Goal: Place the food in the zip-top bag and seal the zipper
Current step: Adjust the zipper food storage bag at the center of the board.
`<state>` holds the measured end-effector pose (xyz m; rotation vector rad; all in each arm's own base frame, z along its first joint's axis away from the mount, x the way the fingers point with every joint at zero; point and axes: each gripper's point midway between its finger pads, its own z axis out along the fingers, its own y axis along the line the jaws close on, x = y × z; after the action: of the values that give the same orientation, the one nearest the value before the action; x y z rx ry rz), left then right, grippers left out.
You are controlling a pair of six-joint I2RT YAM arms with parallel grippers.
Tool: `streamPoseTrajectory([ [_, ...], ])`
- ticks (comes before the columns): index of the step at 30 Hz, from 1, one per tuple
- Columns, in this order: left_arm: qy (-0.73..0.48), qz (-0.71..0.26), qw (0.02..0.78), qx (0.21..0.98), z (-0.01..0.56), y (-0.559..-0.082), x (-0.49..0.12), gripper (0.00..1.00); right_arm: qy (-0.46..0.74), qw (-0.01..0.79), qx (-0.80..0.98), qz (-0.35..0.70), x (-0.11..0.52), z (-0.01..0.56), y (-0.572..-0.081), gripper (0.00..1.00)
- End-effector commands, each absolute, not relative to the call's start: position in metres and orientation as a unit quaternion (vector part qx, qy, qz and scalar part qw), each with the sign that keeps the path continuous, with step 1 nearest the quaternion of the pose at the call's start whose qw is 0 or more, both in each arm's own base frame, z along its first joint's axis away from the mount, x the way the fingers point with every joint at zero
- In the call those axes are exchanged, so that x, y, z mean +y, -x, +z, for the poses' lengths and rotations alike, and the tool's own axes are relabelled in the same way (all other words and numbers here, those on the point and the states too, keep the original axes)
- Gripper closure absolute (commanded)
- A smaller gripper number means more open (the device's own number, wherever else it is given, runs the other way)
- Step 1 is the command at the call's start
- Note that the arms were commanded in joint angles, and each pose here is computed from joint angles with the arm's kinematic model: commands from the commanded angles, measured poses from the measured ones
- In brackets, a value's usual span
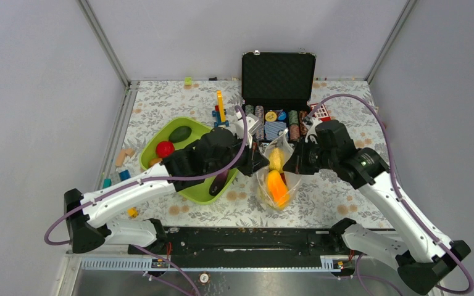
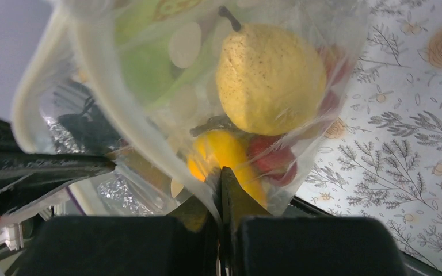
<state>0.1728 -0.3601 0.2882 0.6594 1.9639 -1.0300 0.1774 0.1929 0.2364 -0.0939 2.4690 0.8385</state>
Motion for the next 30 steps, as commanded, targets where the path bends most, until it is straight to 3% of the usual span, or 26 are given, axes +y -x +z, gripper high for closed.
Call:
streamPoseTrajectory([
  [1, -0.211, -0.379, 0.450, 0.781, 0.296, -0.195, -0.349, 1.00, 0.002, 0.281, 0.921, 0.269, 0.184, 0.220, -0.194, 0.93],
  [4, -0.198, -0.359, 0.442, 0.798, 0.277, -0.201, -0.346, 1.00, 0.004, 0.281, 0.933, 0.224, 0.172, 0.202, -0.199, 0.77],
  [11, -0.154, -0.351, 0.433, 0.816, 0.257, -0.212, -0.341, 1.00, 0.016, 0.300, 0.938, 0.172, 0.153, 0.197, -0.202, 0.55],
  [17, -0.157, -0.347, 0.434, 0.816, 0.257, -0.215, -0.345, 1.00, 0.024, 0.303, 0.934, 0.186, 0.155, 0.193, -0.199, 0.52],
  [19, -0.154, -0.339, 0.435, 0.820, 0.255, -0.218, -0.343, 1.00, 0.031, 0.306, 0.929, 0.204, 0.160, 0.197, -0.197, 0.59],
  [20, -0.153, -0.334, 0.435, 0.822, 0.254, -0.219, -0.342, 1.00, 0.031, 0.312, 0.926, 0.208, 0.160, 0.199, -0.197, 0.71],
  [21, -0.152, -0.328, 0.435, 0.824, 0.252, -0.221, -0.340, 1.00, 0.033, 0.321, 0.923, 0.209, 0.159, 0.201, -0.197, 0.91],
  [22, -0.149, -0.324, 0.437, 0.826, 0.252, -0.222, -0.338, 1.00, 0.034, 0.329, 0.921, 0.206, 0.156, 0.204, -0.197, 1.00],
  [30, -0.111, -0.258, 0.441, 0.852, 0.238, -0.237, -0.295, 1.00, 0.019, 0.376, 0.919, 0.119, 0.119, 0.216, -0.206, 1.00],
])
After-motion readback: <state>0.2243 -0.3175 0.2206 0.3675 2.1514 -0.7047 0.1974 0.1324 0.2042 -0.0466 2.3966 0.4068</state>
